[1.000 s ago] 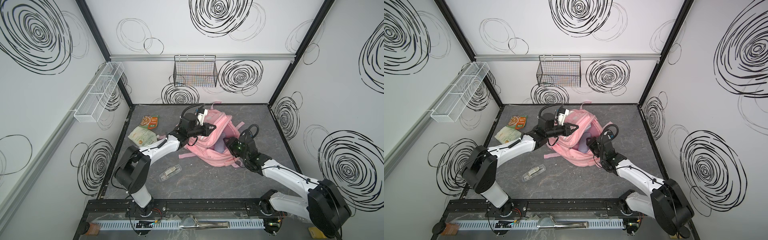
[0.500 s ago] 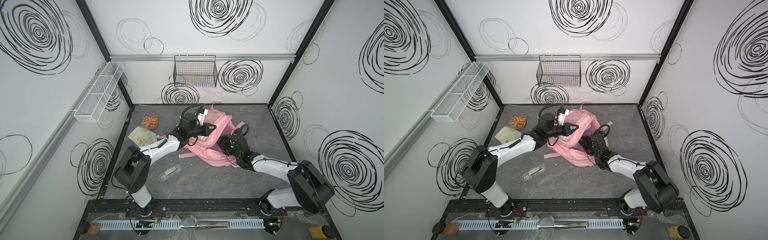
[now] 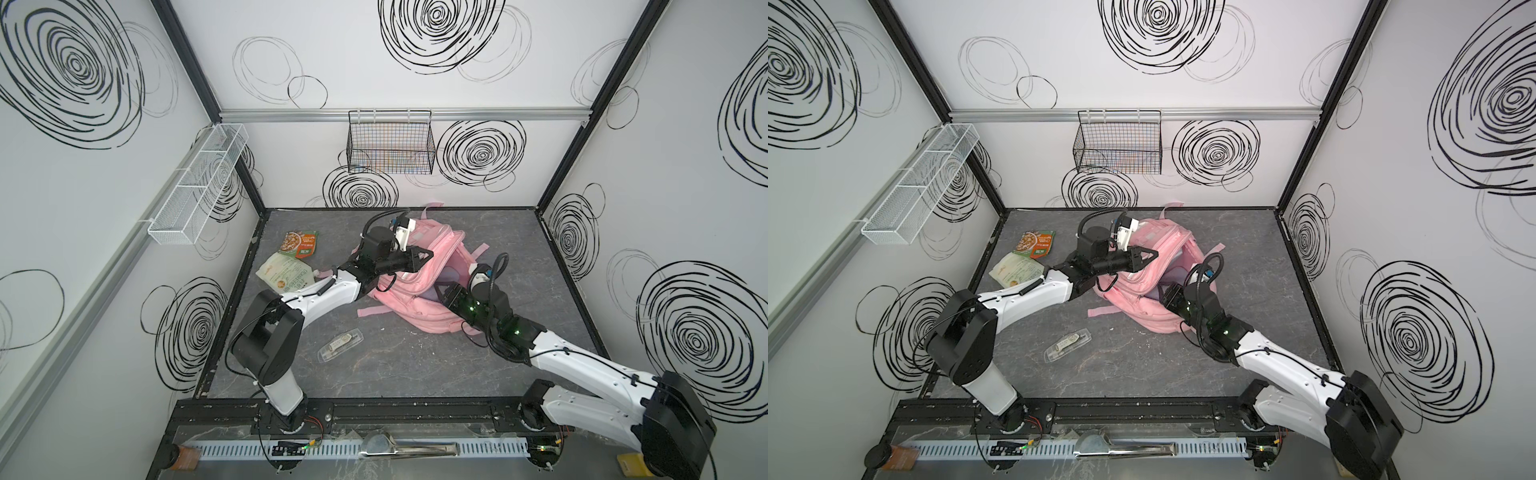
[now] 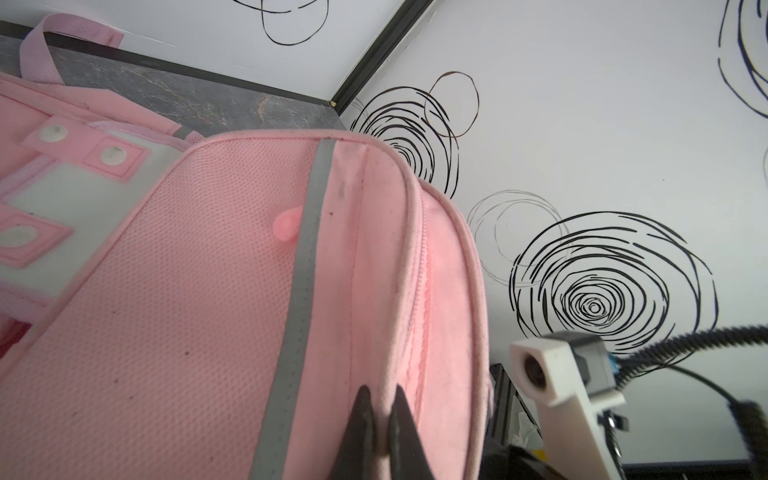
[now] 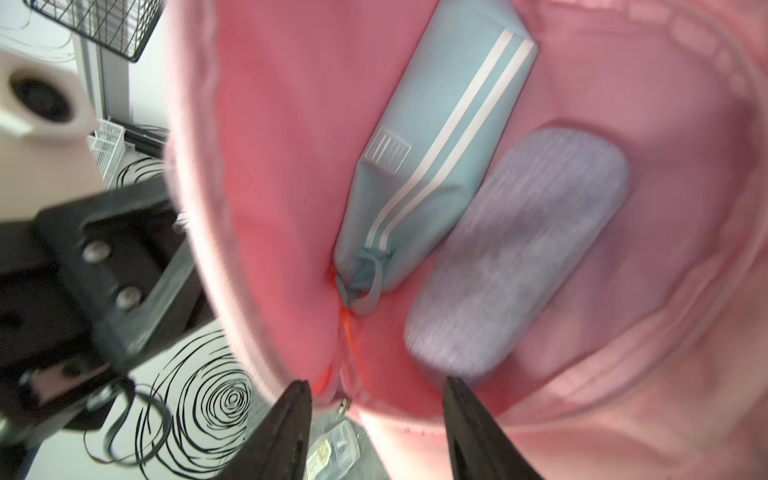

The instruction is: Pack the student bag

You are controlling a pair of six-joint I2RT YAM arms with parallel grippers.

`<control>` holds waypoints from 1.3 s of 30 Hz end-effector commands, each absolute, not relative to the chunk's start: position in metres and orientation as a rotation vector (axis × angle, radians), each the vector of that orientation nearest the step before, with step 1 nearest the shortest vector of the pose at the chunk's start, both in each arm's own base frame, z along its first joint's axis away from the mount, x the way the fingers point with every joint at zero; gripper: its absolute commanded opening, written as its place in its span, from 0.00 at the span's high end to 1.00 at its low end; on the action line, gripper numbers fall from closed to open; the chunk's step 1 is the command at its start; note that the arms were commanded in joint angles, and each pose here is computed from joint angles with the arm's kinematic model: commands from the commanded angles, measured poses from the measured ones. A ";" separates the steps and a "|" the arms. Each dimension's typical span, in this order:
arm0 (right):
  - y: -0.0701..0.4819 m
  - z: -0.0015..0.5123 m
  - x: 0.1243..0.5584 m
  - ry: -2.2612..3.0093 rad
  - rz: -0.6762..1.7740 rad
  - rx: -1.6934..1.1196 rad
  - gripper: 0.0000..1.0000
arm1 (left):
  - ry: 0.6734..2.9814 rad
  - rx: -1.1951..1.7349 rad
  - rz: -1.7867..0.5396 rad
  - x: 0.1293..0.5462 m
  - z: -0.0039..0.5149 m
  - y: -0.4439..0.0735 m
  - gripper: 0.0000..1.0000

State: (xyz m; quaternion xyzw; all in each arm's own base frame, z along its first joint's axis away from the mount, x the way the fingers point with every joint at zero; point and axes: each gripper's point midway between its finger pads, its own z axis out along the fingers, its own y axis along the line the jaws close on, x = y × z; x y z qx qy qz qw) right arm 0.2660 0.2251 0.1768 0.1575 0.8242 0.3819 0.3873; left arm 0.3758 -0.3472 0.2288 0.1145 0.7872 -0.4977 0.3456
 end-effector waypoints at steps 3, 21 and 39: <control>0.228 0.162 0.247 2.097 0.686 0.264 0.52 | 1.897 0.326 -1.364 0.377 0.262 -0.355 1.00; 0.286 0.132 0.288 2.092 0.376 0.194 0.47 | 1.903 0.322 -1.393 0.374 0.259 -0.359 1.00; 0.280 0.137 0.271 2.117 0.704 0.278 0.97 | 1.900 0.353 -1.399 0.377 0.259 -0.357 0.47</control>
